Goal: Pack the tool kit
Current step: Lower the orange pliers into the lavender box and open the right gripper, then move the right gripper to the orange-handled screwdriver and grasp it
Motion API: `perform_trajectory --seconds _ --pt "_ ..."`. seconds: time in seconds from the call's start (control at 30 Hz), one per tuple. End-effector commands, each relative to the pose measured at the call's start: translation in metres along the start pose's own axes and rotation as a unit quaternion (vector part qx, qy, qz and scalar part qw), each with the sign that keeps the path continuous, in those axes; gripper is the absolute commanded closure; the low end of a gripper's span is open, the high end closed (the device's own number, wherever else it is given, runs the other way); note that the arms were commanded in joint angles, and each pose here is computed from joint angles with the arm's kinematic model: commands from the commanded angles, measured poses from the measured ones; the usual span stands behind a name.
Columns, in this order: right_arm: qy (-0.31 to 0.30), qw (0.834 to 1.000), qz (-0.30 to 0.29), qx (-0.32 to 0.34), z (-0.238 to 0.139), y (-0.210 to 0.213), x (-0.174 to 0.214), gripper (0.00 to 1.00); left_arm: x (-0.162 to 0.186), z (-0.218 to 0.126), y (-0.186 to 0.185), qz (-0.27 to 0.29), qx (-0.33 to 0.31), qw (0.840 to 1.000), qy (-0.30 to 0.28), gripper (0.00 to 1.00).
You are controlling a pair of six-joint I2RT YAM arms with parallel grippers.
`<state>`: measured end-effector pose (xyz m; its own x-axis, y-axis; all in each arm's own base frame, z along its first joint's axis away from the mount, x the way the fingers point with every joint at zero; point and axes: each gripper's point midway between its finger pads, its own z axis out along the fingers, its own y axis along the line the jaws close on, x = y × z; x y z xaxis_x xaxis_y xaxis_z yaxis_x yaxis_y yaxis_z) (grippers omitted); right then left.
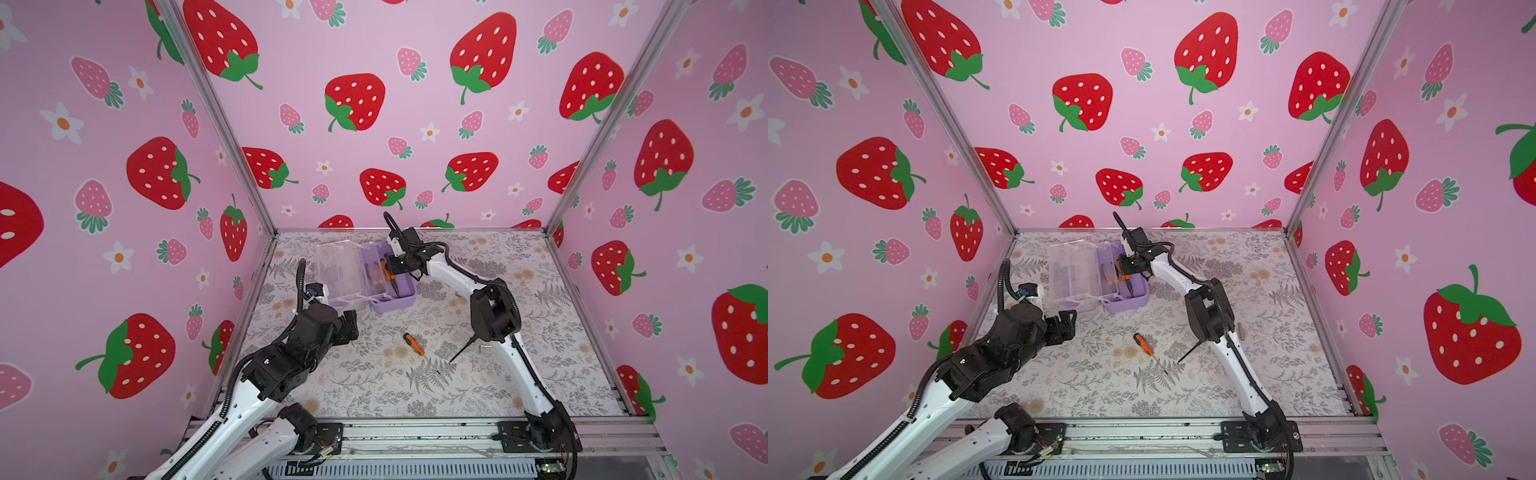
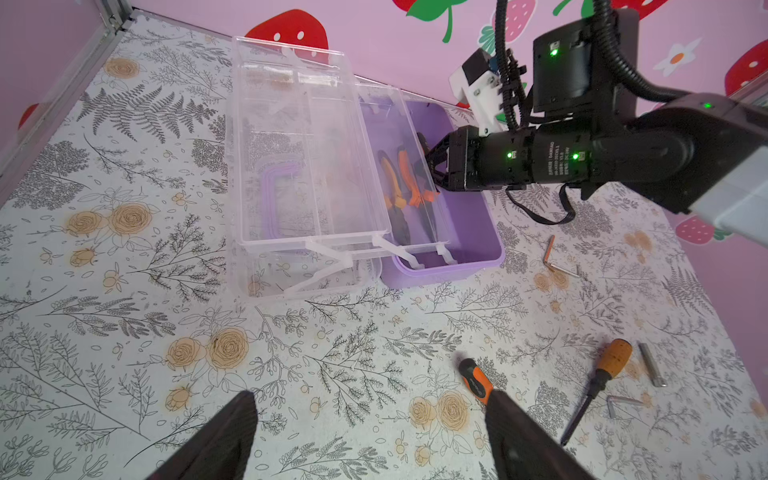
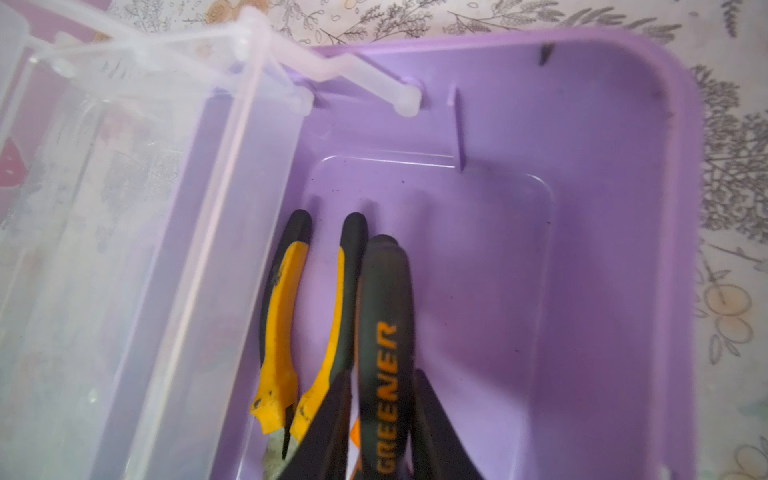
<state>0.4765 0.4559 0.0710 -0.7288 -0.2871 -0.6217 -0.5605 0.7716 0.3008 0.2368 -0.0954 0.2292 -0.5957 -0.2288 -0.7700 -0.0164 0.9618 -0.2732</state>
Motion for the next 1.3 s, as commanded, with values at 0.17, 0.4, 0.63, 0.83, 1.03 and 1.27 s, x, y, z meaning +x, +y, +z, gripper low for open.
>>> perform_trajectory --seconds 0.17,0.4,0.63,0.83,1.03,1.27 --pt "-0.039 0.998 -0.019 0.039 -0.047 -0.001 -0.034 0.55 0.004 0.004 0.000 -0.006 0.000 1.000 0.010 0.11" --pt "-0.095 0.989 -0.054 0.103 -0.112 -0.007 -0.069 0.53 0.005 0.007 -0.002 -0.008 0.003 1.000 0.016 0.11" --pt "-0.092 0.990 -0.061 0.086 -0.142 -0.001 -0.038 0.79 0.008 0.011 -0.006 -0.008 0.010 1.000 0.029 0.12" --pt "-0.115 0.985 -0.092 0.088 -0.181 0.013 0.035 0.76 0.021 0.014 -0.011 0.006 0.027 0.998 0.054 0.23" --pt "-0.087 0.982 -0.158 0.051 -0.202 0.038 0.139 0.67 0.040 0.024 -0.017 0.011 0.032 0.994 0.101 0.37" --pt "-0.006 0.978 -0.208 0.005 -0.182 0.066 0.238 0.49 0.042 0.027 -0.020 -0.022 0.048 0.994 0.092 0.35"
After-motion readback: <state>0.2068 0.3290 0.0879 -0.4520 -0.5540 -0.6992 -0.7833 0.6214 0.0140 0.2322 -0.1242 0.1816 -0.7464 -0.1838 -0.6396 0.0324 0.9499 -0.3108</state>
